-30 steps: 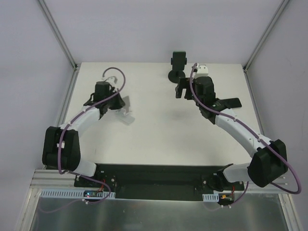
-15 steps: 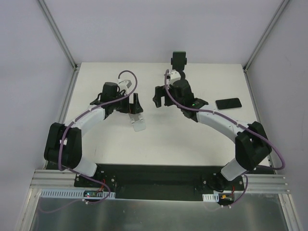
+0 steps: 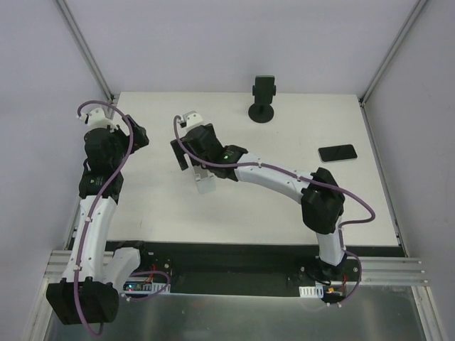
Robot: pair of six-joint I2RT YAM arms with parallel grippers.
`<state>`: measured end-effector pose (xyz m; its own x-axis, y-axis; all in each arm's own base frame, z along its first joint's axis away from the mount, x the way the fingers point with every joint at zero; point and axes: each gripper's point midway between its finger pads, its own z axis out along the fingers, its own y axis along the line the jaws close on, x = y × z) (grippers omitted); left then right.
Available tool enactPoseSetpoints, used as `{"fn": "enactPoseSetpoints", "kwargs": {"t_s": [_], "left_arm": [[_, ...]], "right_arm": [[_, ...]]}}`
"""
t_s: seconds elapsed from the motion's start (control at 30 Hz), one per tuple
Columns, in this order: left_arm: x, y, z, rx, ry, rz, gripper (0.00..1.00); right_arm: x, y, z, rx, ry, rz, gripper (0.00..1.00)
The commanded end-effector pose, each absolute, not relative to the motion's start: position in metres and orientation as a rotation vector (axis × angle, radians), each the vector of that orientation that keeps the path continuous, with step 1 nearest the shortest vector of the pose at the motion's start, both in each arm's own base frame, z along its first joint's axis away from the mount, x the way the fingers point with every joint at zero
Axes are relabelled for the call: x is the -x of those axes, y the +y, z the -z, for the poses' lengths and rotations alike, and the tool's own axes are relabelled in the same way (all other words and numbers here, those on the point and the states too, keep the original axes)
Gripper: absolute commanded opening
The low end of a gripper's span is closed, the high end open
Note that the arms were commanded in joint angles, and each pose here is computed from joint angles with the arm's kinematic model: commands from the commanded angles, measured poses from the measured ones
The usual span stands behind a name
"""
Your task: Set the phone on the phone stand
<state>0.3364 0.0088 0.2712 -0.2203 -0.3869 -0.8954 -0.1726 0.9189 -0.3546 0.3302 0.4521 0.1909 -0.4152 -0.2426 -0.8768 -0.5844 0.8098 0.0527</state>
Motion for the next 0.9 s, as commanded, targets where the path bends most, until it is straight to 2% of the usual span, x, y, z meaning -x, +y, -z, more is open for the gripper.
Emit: {"fn": "enactPoseSetpoints", "kwargs": {"t_s": [0.0, 0.27, 0.83, 0.87], "left_arm": [[-0.324, 0.027, -0.256, 0.512, 1.82, 0.104, 0.99], [-0.322, 0.017, -0.264, 0.481, 1.807, 0.161, 0.99], [-0.329, 0.012, -0.257, 0.492, 1.834, 0.267, 0.99], [-0.329, 0.012, -0.256, 0.495, 1.837, 0.272, 0.99]], "right_arm": [[-0.329, 0.442, -0.192, 0.552, 2.048, -0.234, 0.96], [-0.337, 0.438, -0.177, 0.524, 2.059, -0.14, 0.96], [-0.345, 0.452, -0.126, 0.554, 2.198, -0.297, 0.99], [-0.345, 0.453, -0.126, 0.556, 2.199, -0.304, 0.96]]}}
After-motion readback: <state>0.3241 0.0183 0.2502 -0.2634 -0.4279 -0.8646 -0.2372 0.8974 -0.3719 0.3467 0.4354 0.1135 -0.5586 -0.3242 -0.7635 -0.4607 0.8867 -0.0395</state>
